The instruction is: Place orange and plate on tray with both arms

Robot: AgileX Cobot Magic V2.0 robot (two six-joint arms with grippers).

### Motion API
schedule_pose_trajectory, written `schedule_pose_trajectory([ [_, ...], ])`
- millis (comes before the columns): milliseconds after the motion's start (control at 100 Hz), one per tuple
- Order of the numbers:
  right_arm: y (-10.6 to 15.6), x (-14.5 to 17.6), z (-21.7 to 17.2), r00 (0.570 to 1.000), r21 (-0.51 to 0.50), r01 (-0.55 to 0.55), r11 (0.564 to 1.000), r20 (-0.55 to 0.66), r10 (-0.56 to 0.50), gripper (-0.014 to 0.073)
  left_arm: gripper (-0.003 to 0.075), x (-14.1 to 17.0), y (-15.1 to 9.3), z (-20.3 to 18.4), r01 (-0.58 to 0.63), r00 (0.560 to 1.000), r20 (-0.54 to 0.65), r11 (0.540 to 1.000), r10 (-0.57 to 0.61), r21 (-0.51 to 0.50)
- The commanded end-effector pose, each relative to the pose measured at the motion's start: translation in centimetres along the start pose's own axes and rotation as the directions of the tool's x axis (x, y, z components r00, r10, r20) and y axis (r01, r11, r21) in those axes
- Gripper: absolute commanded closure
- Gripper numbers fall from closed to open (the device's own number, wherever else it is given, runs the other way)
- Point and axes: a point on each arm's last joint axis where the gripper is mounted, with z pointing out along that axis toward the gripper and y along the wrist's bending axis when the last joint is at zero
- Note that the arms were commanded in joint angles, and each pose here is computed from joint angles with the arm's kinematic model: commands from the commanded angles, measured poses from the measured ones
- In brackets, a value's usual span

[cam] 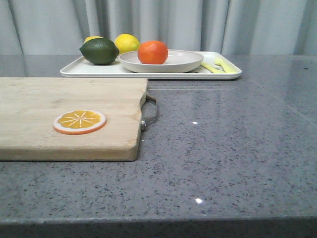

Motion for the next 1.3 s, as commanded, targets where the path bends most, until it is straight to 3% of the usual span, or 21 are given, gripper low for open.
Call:
schedule_pose_trajectory([
  [0,0.2,-1.3,-0.2,0.997,-0.008,0.004,1.0,0.082,-0.004,0.0664,0.0739,-0.9,0.2,-0.1,-0.039,0.994,0.103,0.998,0.044,-0.045],
  [390,0.2,-1.3,-0.2,0.997,-0.008,0.004,1.0,0.082,-0.004,0.0664,0.0739,2.7,1.4,-0.3,-0.022,0.995,0.094,0.982,0.041,-0.189],
  [600,0.2,-1.3,-0.2,0.997,-0.008,0.004,1.0,0.082,-0.004,0.0664,0.0739,3.2,1.7,-0.3,-0.042,0.998,0.042,0.971,0.053,-0.235],
  [1290,0.2,-1.3,-0.2,0.997,-0.008,0.004,1.0,0.082,-0.004,0.0664,0.0739,3.2,1.7,-0.3,-0.04,0.998,0.042,0.97,0.052,-0.241],
])
